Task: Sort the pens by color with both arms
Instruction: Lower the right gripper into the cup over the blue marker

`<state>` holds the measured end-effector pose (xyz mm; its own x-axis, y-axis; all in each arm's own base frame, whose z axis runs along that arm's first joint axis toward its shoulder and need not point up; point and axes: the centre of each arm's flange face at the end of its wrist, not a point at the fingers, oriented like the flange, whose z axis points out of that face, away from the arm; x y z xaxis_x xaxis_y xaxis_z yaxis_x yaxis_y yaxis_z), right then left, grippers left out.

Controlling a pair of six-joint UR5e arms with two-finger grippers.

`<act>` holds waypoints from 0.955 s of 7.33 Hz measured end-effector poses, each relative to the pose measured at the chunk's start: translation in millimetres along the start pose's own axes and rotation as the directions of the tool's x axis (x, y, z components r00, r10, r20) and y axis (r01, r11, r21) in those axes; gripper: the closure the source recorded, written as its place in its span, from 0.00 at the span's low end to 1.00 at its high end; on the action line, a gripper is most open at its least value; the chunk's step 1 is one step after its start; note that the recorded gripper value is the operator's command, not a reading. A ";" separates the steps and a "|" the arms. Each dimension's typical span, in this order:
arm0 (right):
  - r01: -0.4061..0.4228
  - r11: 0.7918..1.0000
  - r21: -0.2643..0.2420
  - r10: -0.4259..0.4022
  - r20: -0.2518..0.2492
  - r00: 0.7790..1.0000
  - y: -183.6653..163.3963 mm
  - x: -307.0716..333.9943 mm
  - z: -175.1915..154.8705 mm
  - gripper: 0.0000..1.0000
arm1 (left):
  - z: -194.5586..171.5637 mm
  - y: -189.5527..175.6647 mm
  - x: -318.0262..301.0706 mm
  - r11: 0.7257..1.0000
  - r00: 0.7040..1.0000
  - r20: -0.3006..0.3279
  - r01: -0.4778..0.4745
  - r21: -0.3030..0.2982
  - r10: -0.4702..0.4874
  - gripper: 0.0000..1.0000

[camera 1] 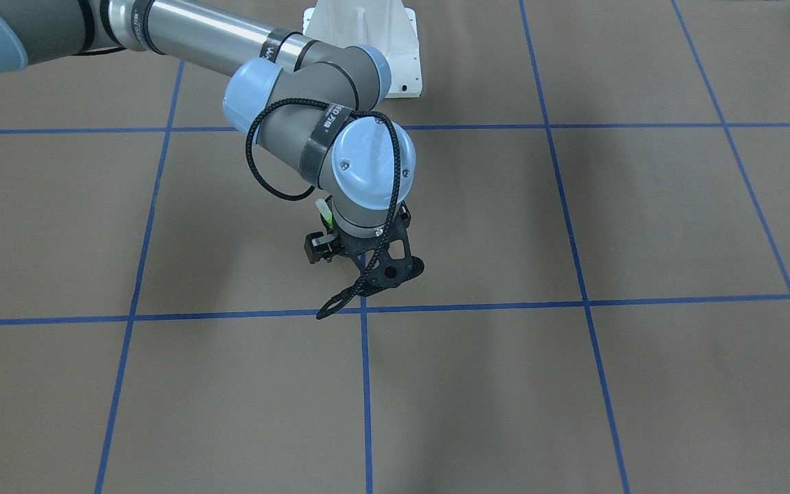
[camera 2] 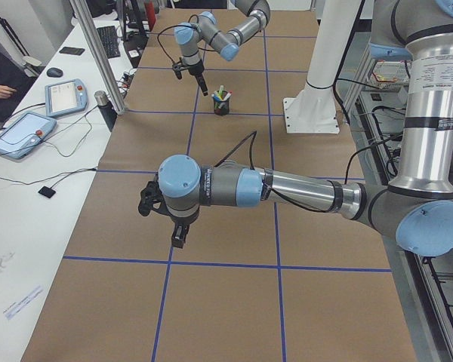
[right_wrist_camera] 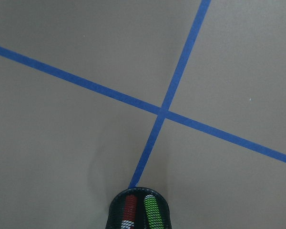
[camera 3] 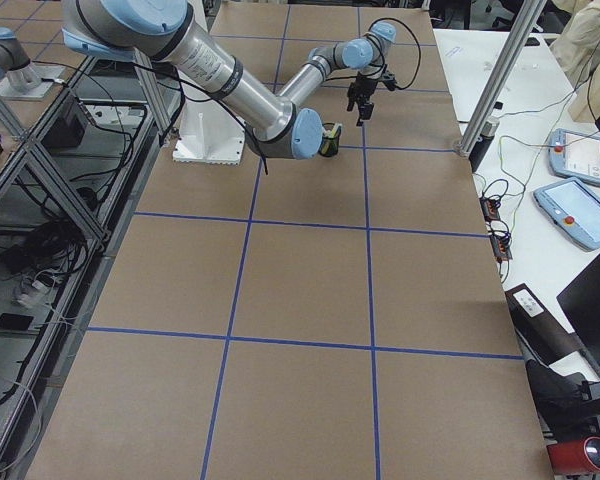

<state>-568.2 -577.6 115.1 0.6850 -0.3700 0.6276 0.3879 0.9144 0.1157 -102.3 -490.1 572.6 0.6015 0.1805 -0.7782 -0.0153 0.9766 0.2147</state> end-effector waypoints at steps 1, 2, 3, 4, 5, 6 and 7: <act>0.010 1.000 -0.001 -0.010 -0.014 1.000 1.7 -5.5 6.1 0.10 | -0.4 0.1 0.2 1.000 1.000 0.000 -0.001 0.001 0.001 0.00; 0.018 1.000 -0.007 -0.018 -0.026 0.999 4.4 -11.4 14.7 0.15 | -0.6 0.2 0.4 1.000 1.000 0.000 -0.001 0.002 0.001 0.00; 0.023 1.000 -0.016 -0.024 -0.030 0.999 7.8 -16.9 22.5 0.17 | -0.8 0.1 0.6 1.000 1.000 0.000 -0.002 0.002 0.002 0.00; 0.025 0.999 -0.026 -0.025 -0.030 0.999 10.8 -20.0 28.7 0.19 | -0.9 0.3 0.7 1.000 1.000 0.000 -0.003 0.003 0.003 0.00; 0.020 0.999 -0.040 -0.021 -0.028 0.999 14.0 -21.9 33.3 0.23 | -1.0 0.3 0.9 1.000 1.000 0.001 -0.004 0.003 0.004 0.00; 0.013 0.998 -0.061 -0.014 -0.021 1.000 17.3 -23.2 36.5 0.26 | -1.3 0.1 1.3 1.000 1.000 0.000 -0.005 0.004 0.005 0.00; 0.007 0.997 -0.077 -0.008 -0.013 1.000 19.3 -24.2 37.6 0.29 | -1.8 -0.2 1.9 1.000 1.000 0.000 -0.006 0.005 0.006 0.00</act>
<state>-600.4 -544.8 131.1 0.6898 -0.3798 0.6164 0.4394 0.8962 0.0604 -102.5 -489.7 570.0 0.6013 0.1869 -0.7769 -0.0154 0.9748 0.2225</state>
